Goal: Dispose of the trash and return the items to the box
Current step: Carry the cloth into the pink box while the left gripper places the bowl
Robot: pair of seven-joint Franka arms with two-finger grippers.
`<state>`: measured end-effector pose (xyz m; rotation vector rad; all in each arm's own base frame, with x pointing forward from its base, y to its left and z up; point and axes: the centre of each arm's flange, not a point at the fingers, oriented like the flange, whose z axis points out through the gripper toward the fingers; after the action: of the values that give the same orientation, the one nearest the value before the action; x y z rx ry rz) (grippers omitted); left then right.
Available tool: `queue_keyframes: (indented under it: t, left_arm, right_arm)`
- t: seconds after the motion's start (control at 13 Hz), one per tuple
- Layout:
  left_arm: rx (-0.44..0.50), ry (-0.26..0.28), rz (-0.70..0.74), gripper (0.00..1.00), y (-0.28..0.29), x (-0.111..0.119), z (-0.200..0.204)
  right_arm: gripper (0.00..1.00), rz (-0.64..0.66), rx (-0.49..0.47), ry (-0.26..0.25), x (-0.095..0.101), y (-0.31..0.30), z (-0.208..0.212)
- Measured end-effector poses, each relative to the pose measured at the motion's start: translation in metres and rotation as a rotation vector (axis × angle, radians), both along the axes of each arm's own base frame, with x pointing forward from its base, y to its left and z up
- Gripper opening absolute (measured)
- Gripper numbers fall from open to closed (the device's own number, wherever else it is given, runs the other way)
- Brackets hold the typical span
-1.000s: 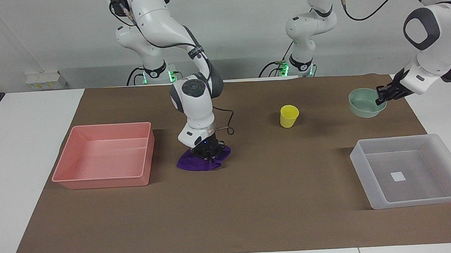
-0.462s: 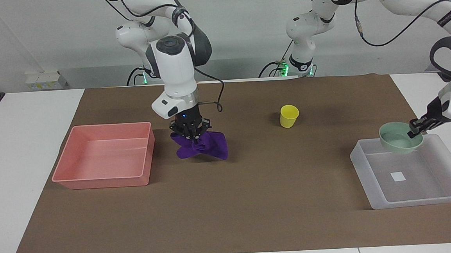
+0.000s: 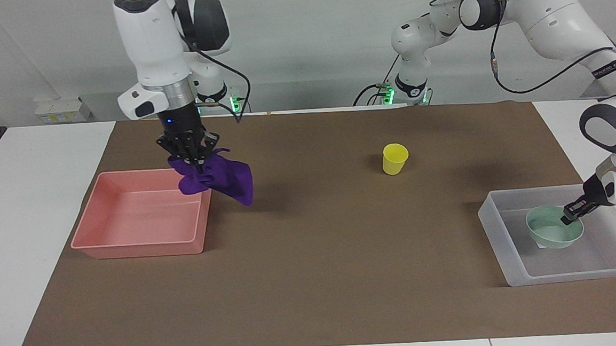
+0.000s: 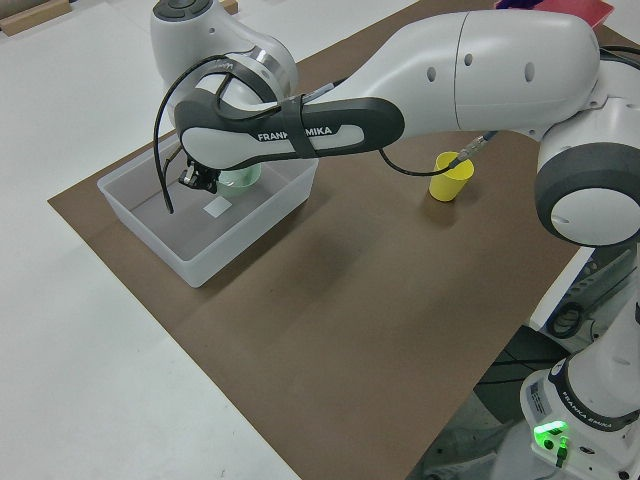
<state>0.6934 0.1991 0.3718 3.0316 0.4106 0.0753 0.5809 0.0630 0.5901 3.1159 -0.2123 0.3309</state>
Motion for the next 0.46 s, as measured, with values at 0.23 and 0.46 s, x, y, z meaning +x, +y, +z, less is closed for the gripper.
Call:
queue_keyframes:
  t: [0.23,0.46]
  left_arm:
    - [-0.014,0.028,0.009,0.11,0.003,-0.002,-0.020]
    - [-0.023,0.013,0.005,0.49,-0.007,0.002,-0.013]
  right_arm:
    - [0.06,0.068,-0.045,0.033,0.001,-0.090,-0.013]
    - [0.06,0.128,-0.066,0.079,-0.008,-0.151,-0.059]
